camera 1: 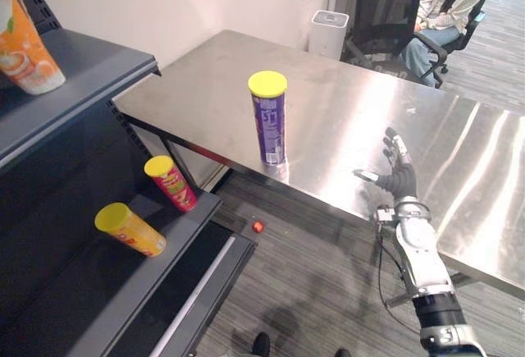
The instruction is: Put the gum and the chips on the shelf.
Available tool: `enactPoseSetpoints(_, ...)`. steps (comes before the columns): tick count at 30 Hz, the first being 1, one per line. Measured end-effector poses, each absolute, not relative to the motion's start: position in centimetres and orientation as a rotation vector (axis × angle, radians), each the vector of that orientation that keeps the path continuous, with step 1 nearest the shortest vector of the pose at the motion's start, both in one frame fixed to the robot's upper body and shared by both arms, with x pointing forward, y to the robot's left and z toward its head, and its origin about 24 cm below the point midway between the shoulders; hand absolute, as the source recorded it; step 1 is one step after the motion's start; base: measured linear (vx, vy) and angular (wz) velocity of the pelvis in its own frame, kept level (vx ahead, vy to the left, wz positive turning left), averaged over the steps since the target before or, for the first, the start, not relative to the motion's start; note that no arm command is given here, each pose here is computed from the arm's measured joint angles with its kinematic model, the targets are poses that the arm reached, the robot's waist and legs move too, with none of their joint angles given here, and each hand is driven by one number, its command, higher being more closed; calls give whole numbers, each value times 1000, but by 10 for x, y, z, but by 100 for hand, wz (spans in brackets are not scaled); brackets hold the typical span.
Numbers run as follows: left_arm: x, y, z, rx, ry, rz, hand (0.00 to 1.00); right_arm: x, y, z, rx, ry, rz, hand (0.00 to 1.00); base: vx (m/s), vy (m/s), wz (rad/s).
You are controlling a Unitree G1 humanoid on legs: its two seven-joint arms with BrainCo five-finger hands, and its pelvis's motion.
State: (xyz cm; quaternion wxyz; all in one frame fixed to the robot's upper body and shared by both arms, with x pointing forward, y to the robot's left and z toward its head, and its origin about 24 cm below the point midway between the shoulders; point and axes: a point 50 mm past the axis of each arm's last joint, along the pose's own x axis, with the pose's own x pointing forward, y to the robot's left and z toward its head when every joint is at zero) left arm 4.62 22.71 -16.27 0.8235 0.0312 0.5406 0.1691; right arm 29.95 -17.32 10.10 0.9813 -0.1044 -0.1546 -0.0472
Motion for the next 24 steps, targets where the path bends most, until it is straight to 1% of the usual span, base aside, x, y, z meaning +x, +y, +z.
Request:
enactPoseSetpoints(4,46,227,-163,66,1150,359,0,305,-170,106,-210,-325,-88,0,-2,-9,11)
enactPoseSetpoints(9,48,227,-162,66,1145,360,0,314,-158,107,-217,-321,-41,0,0,0,0)
enactPoseSetpoints(16,50,227,-162,66,1133,360,0,323,-157,105,-223,-284,-39,0,0,-5,8)
enactPoseSetpoints(20,52,228,-161,68,1127,363,0,329,-148,109,-232,-292,-7,0,-13,-8,8)
enactPoseSetpoints(24,52,228,-161,72,1126,371,0,330,-147,111,-232,-297,-5,0,4,-5,18)
